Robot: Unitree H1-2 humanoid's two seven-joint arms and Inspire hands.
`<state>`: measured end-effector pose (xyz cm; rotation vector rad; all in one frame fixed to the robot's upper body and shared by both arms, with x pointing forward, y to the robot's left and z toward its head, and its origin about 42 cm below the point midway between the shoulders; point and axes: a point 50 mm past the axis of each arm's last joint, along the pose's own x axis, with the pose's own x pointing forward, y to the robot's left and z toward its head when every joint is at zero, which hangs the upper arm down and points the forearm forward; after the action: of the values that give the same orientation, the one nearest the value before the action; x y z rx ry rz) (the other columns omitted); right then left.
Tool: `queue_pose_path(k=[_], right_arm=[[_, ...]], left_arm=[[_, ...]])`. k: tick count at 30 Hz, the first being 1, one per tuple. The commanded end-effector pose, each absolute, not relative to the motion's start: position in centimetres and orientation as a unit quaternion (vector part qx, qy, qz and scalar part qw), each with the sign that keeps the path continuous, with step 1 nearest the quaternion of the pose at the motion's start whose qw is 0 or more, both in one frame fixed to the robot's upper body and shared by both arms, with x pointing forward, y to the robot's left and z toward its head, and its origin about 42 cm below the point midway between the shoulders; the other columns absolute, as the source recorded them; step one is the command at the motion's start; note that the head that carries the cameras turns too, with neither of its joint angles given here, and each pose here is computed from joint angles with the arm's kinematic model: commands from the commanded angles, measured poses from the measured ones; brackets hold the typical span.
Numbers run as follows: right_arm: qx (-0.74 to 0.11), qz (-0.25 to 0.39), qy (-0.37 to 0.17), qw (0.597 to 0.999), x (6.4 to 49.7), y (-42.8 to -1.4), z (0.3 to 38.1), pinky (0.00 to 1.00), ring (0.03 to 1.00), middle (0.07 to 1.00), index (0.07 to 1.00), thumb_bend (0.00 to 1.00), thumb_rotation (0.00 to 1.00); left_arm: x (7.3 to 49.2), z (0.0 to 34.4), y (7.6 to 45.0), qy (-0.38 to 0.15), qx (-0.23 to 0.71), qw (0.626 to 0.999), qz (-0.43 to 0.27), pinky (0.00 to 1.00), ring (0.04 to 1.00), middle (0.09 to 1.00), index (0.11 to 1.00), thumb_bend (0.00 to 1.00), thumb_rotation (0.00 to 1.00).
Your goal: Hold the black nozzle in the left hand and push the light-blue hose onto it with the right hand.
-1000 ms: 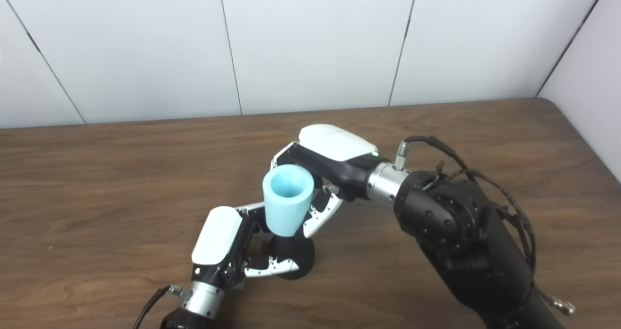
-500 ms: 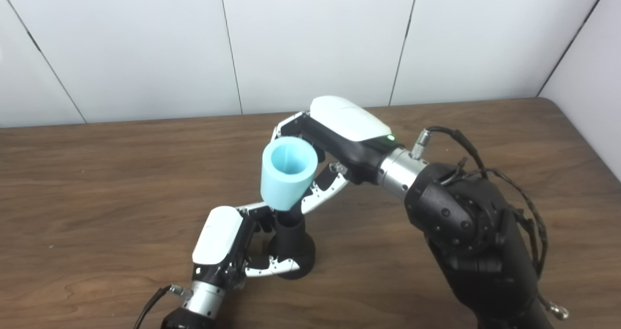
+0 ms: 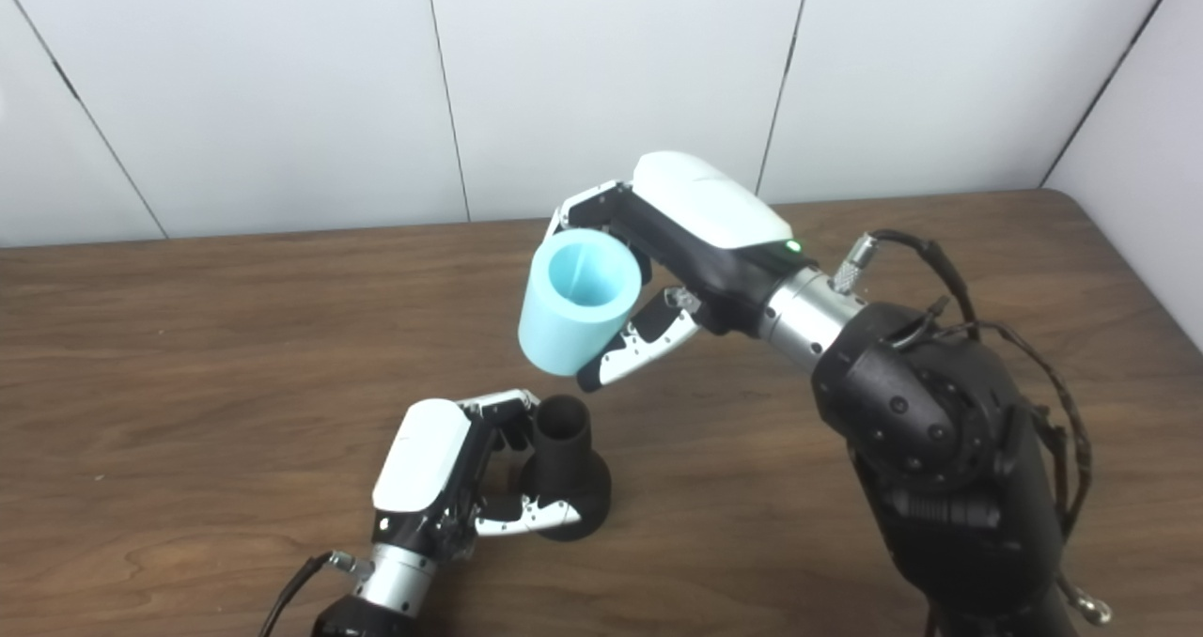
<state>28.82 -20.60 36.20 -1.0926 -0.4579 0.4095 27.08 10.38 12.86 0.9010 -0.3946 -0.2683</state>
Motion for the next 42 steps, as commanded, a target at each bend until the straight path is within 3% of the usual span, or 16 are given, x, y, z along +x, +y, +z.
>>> queue_pose_path(k=[1, 42], right_arm=[[-0.516, 0.172, -0.234, 0.806, 28.3, -21.1, 37.2, 0.33, 0.384, 0.507, 0.517, 0.5, 0.0], [-0.472, 0.169, -0.2, 0.842, 26.6, -21.8, 33.1, 0.37, 0.389, 0.506, 0.5, 0.5, 0.0]], left_arm=[[26.9, 11.5, 10.8, -0.156, 0.456, 0.864, -0.145, 0.42, 0.466, 0.462, 0.503, 0.5, 0.0], [27.5, 12.1, 11.1, -0.161, 0.458, 0.861, -0.154, 0.43, 0.475, 0.457, 0.502, 0.5, 0.0]])
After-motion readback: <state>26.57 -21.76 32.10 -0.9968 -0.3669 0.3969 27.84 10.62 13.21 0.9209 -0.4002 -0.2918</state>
